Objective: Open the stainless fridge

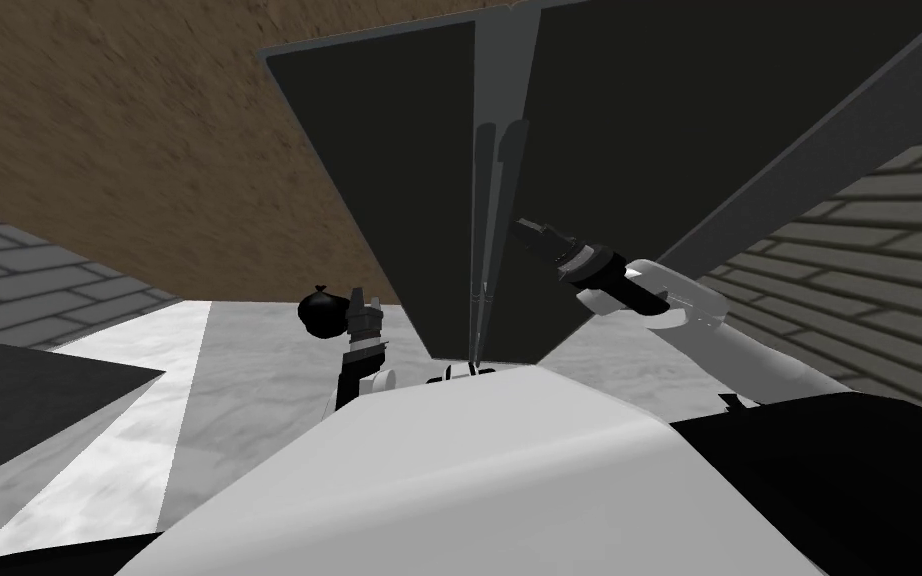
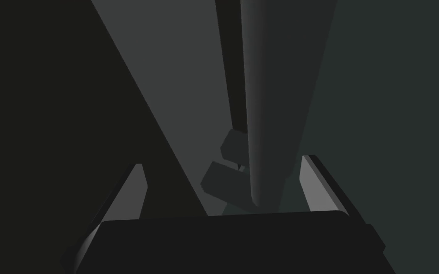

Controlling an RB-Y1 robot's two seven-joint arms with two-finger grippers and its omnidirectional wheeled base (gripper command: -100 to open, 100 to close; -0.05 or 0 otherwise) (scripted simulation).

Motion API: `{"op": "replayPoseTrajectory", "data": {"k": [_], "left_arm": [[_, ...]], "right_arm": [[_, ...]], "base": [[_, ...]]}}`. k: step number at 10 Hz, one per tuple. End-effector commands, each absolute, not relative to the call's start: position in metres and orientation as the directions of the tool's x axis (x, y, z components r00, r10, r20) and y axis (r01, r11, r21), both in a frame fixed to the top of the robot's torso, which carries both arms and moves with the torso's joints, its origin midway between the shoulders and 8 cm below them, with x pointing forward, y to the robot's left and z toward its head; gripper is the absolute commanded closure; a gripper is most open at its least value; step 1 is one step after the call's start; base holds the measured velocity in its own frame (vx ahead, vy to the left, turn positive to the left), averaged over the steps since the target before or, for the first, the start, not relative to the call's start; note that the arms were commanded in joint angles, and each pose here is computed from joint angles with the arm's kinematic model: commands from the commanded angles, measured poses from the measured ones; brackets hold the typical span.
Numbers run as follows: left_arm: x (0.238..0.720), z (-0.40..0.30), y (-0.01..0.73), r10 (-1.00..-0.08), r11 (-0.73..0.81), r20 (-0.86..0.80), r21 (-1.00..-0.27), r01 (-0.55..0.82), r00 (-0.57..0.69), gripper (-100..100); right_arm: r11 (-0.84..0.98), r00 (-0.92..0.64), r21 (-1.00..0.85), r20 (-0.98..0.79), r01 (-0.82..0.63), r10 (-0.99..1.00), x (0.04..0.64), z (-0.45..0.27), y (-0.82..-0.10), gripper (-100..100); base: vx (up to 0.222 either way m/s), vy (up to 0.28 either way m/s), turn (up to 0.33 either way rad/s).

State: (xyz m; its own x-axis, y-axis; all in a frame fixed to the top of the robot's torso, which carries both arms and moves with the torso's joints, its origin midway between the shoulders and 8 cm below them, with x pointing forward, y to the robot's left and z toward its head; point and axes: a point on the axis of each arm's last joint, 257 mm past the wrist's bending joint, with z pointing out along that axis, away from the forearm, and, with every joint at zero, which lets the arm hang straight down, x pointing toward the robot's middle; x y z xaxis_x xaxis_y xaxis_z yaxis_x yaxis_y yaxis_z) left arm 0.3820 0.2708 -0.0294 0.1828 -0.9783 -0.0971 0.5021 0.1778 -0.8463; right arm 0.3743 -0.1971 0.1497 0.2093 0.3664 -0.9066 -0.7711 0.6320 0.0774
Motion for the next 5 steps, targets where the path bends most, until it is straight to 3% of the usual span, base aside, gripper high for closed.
{"op": "replayPoseTrajectory", "data": {"k": [1, 5], "left_arm": [[0.382, -0.029, 0.271, -0.978, 0.178, -0.097, -0.846, 0.502, 0.183, 0], [0.382, -0.029, 0.271, -0.978, 0.178, -0.097, -0.846, 0.502, 0.183, 0]], "right_arm": [[0.646, 0.227, 0.014, -0.93, -0.763, 0.289, 0.379, 0.154, -0.193, -100], [0.674, 0.262, -0.079, -0.949, -0.734, 0.174, 0.39, 0.164, -0.191, -100]], "base": [[0.026, 0.073, -0.14], [0.02, 0.074, -0.107]]}}
